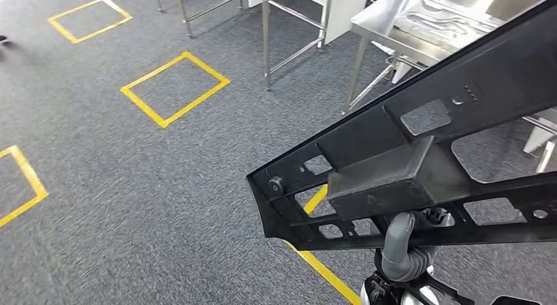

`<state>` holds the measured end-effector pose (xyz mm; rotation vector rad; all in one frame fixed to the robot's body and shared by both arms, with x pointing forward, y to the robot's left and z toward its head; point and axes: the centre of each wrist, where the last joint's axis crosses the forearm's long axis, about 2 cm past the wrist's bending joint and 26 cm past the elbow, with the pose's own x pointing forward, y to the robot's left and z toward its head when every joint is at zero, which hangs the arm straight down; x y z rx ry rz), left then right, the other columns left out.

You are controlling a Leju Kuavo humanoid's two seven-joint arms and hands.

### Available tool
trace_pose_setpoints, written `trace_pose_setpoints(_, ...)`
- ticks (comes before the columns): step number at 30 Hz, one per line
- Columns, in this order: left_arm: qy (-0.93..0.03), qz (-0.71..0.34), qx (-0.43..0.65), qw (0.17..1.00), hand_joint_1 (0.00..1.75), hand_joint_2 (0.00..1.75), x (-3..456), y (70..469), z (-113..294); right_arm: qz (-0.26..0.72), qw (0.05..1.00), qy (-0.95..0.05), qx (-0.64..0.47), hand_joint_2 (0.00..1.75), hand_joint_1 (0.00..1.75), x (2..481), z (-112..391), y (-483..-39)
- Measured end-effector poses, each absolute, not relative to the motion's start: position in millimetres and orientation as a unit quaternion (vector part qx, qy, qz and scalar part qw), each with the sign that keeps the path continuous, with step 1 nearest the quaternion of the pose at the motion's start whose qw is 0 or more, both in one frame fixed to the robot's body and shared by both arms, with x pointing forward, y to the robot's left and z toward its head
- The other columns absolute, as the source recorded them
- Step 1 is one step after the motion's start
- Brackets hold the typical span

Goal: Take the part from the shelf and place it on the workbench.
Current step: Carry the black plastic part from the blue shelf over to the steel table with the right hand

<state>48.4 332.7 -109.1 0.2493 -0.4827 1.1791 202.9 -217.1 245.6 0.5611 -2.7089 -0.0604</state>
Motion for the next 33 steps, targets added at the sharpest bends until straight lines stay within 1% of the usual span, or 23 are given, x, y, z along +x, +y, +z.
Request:
trace_pose_setpoints(12, -0.222, 0.550, 0.118, 0.797, 0.00, 1.75, 51, 333, -109, -0.020, 0.182, -0.962, 0.202, 1.75, 1.75, 208, 247, -220)
trace_pose_setpoints(24, -0.239, 0.549, 0.114, 0.793, 0.00, 1.75, 56, 333, -108, -0.020, 0.187, -0.961, 0.204, 1.75, 1.75, 214, 244, -221)
trace_pose_setpoints(33, -0.231, 0.550, 0.121, 0.794, 0.00, 1.75, 52, 334, -109, -0.020, 0.190, -0.960, 0.204, 1.75, 1.75, 217, 243, -220)
